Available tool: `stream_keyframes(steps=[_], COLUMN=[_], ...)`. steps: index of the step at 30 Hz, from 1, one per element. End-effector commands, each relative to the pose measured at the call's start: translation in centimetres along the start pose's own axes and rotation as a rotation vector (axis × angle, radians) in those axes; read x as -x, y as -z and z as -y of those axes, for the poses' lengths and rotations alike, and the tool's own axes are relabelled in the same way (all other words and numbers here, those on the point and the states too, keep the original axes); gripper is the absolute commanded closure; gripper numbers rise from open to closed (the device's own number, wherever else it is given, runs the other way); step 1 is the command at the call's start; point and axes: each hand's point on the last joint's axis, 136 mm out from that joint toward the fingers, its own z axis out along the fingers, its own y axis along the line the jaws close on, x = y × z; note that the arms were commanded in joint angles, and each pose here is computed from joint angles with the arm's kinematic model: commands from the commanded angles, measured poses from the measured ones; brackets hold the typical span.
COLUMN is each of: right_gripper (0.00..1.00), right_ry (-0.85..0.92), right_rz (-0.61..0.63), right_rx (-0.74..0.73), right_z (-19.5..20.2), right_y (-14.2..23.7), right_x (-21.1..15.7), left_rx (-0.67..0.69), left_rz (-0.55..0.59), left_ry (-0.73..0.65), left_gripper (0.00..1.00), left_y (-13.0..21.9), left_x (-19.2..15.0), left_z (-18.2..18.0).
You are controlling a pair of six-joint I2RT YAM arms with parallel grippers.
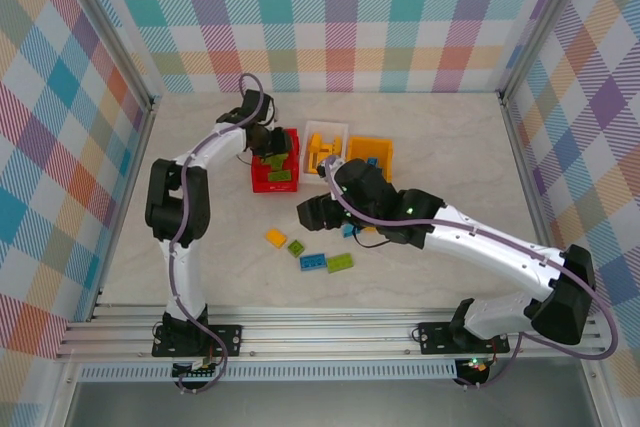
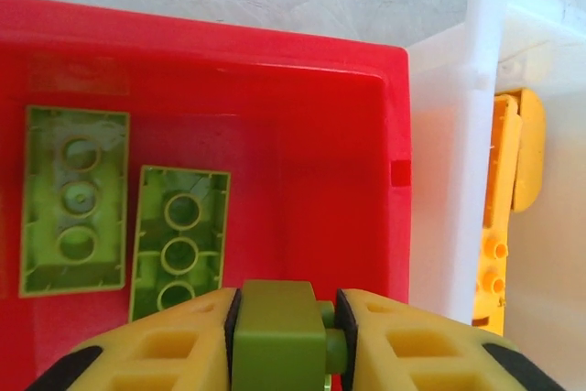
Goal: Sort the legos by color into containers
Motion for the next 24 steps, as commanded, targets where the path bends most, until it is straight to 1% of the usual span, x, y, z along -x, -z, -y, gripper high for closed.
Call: stream_keyframes(steps=[1, 3, 6, 9, 14, 17, 19, 21, 24], right_gripper=[0.33, 0.33, 0.32, 0.32, 0.32, 0.33, 0.33, 0.32, 0.28], right_ry=[0.026, 0.02, 0.012, 0.012, -0.041, -0.098, -0.111, -0.117, -0.165], right_rz=[0.039, 0.025, 0.02, 0.004, -0.086, -0.154, -0.19, -0.22, -0.253], right_rx=[0.02, 0.01, -0.006, -0.039, -0.192, -0.236, -0.267, -0.354, -0.482], right_z=[-0.7, -0.3, 0.3, 1.3, 4.8, 6.1, 7.1, 8.9, 11.2], right_y=[-0.2, -0.3, -0.2, 0.0, -0.1, -0.8, -1.1, -0.7, 0.3], right_x=[1.0, 0.5, -0.2, -1.1, -4.0, -6.6, -8.2, -9.4, -10.1], left_rx=[-0.056, -0.058, -0.049, -0.04, -0.049, -0.079, -0.087, -0.107, -0.162], left_rz=[0.007, 0.007, 0.027, 0.068, 0.156, 0.188, 0.191, 0.204, 0.223], left_ry=[0.027, 0.029, 0.022, 0.014, 0.008, -0.057, -0.098, -0.11, -0.103], left_gripper=[0.59, 0.54, 0.5, 0.5, 0.48, 0.47, 0.47, 0.46, 0.45], left_y=[0.3, 0.6, 2.0, 4.6, 10.4, 13.8, 15.9, 18.0, 20.4], left_x=[1.4, 1.3, 1.2, 1.3, 0.5, -2.6, -5.8, -9.1, -14.4], left_z=[0.7, 0.8, 0.9, 1.1, 2.4, 4.8, 6.2, 7.2, 8.4])
